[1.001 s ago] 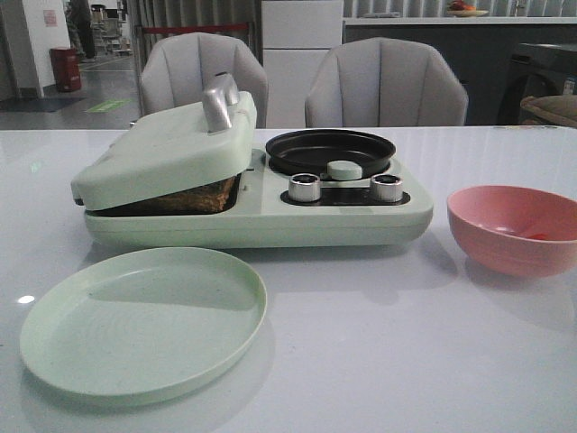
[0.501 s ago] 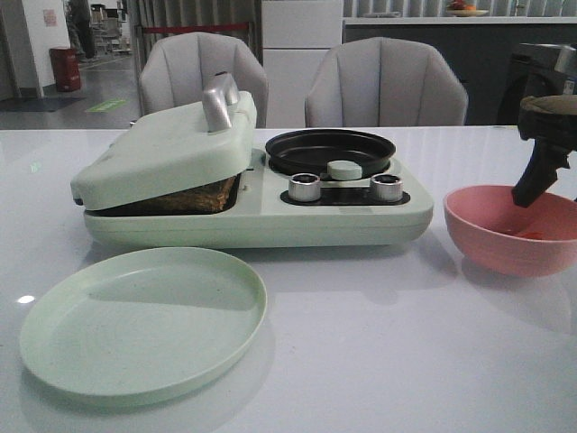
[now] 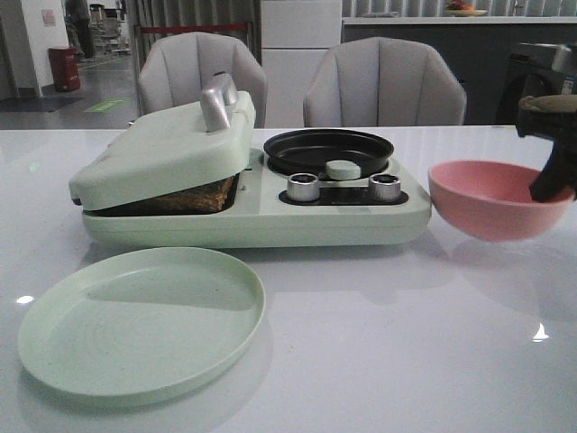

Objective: Make breakfast with bread and shrimp
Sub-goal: 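Grasp the pink bowl rim with the right gripper and lift it, then tilt the pink bowl over the black frying pan to pour shrimp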

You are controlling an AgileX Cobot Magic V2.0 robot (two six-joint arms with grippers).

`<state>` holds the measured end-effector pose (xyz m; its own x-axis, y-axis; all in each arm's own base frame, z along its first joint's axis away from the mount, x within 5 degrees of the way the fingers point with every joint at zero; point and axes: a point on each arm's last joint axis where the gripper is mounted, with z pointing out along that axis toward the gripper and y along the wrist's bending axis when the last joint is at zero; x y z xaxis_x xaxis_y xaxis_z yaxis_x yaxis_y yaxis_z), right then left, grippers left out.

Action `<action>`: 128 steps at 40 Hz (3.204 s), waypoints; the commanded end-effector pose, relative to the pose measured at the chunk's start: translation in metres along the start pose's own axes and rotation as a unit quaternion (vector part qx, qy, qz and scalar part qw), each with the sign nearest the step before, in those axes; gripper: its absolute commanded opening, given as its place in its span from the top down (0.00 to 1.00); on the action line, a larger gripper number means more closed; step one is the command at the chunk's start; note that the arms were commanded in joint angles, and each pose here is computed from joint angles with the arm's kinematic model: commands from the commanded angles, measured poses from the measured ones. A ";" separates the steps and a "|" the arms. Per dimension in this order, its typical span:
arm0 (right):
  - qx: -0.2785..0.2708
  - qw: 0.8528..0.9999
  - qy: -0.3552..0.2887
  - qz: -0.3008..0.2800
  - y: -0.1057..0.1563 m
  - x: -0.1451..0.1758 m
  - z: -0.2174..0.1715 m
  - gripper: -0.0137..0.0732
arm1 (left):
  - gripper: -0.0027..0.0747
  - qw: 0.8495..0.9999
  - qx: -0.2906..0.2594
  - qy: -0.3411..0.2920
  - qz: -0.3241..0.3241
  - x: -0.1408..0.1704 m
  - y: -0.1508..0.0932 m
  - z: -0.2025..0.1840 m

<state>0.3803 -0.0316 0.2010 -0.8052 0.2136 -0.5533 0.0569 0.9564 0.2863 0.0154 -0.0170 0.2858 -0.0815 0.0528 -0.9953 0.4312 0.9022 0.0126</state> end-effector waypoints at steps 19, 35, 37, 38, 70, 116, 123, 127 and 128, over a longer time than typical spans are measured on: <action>-0.094 0.961 -0.258 0.028 0.081 -0.089 -0.088 0.68 | 0.82 0.999 -0.003 -0.050 -0.009 -0.014 0.001 -0.004; 0.017 0.921 -0.382 -0.076 0.135 -0.088 -0.060 0.68 | 0.82 0.999 -0.003 -0.050 -0.009 -0.014 0.001 -0.004; 0.032 0.912 -0.398 -0.090 0.142 -0.086 -0.056 0.68 | 0.82 0.999 -0.003 -0.050 -0.009 -0.014 0.001 -0.004; 0.042 0.907 -0.406 -0.103 0.146 -0.085 -0.052 0.68 | 0.82 0.999 -0.003 -0.050 -0.009 -0.014 0.001 -0.004; -0.033 0.732 -0.637 -0.240 0.177 -0.043 0.012 0.68 | 0.82 0.999 -0.003 -0.050 -0.009 -0.014 0.001 -0.004; 0.262 0.434 -0.669 -0.544 0.201 -0.059 0.014 0.68 | 0.82 0.999 -0.003 -0.050 -0.009 -0.014 0.001 -0.004; 0.208 0.493 -0.687 -0.492 0.198 -0.060 0.015 0.68 | 0.82 0.999 -0.003 -0.050 -0.009 -0.014 0.001 -0.004; 0.124 0.596 -0.706 -0.361 0.188 -0.064 0.015 0.68 | 0.82 0.999 -0.003 -0.050 -0.009 -0.014 0.001 -0.004; 0.101 0.620 -0.709 -0.322 0.186 -0.065 0.015 0.68 | 0.82 0.999 -0.003 -0.050 -0.009 -0.014 0.001 -0.004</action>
<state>0.4635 0.1493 0.2220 0.4763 -0.6538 -0.5880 0.1292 0.7134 -0.6887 0.0154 -0.0170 0.2858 -0.0815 0.0528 -0.9953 0.4312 0.9022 0.0126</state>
